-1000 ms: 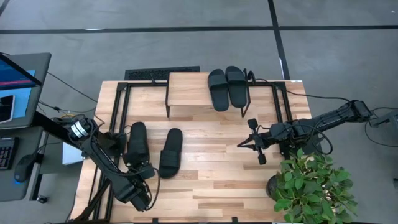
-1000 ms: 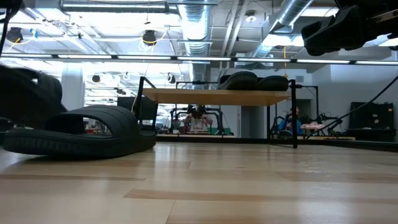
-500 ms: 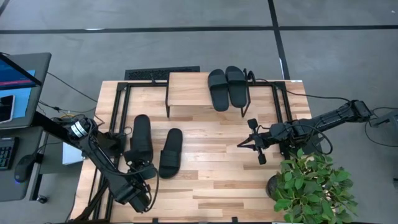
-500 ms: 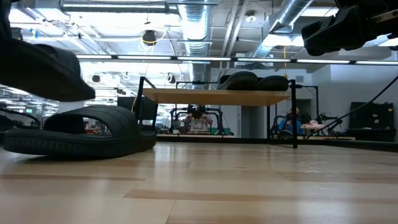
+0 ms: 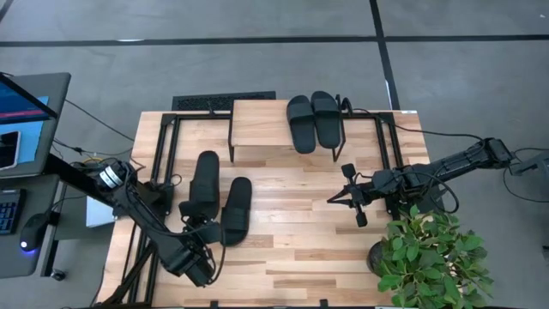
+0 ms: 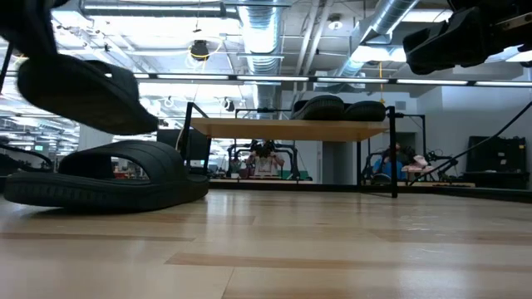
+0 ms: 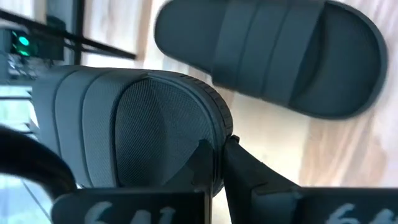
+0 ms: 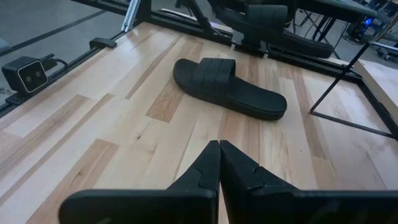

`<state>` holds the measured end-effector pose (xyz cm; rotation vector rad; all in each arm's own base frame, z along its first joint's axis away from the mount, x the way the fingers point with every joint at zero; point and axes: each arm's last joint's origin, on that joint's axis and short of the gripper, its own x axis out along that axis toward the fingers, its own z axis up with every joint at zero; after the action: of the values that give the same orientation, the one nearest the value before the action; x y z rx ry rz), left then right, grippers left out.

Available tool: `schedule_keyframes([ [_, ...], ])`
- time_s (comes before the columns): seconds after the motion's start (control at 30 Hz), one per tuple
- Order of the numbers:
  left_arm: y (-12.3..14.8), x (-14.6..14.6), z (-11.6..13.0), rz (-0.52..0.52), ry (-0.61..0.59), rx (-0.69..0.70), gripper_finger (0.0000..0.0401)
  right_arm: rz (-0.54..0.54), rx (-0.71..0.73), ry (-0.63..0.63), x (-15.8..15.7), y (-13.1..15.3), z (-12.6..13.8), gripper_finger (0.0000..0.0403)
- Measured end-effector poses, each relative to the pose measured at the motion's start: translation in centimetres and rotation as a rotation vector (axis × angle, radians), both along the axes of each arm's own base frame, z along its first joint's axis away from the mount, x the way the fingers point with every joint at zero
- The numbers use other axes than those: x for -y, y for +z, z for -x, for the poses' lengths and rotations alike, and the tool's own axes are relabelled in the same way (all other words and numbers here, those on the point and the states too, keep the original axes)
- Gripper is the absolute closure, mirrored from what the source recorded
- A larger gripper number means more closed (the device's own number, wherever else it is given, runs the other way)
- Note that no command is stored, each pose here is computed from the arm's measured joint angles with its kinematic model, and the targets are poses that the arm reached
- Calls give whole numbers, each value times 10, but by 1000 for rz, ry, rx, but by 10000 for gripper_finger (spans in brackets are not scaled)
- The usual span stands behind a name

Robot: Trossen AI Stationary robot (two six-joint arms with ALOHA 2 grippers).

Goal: Pick and place slides into the shelf
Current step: Put the left black slide on the shelf

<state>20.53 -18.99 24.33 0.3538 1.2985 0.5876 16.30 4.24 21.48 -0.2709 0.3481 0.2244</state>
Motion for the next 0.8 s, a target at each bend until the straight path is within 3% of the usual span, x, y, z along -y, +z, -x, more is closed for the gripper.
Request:
schedule_keyframes([
  [0.57, 37, -34, -2, -51, -101, 95, 401, 0, 0, 0, 0, 0, 0, 403],
  [0.8, 52, -58, -7, -136, -142, 115, 401, 0, 0, 0, 0, 0, 0, 403],
])
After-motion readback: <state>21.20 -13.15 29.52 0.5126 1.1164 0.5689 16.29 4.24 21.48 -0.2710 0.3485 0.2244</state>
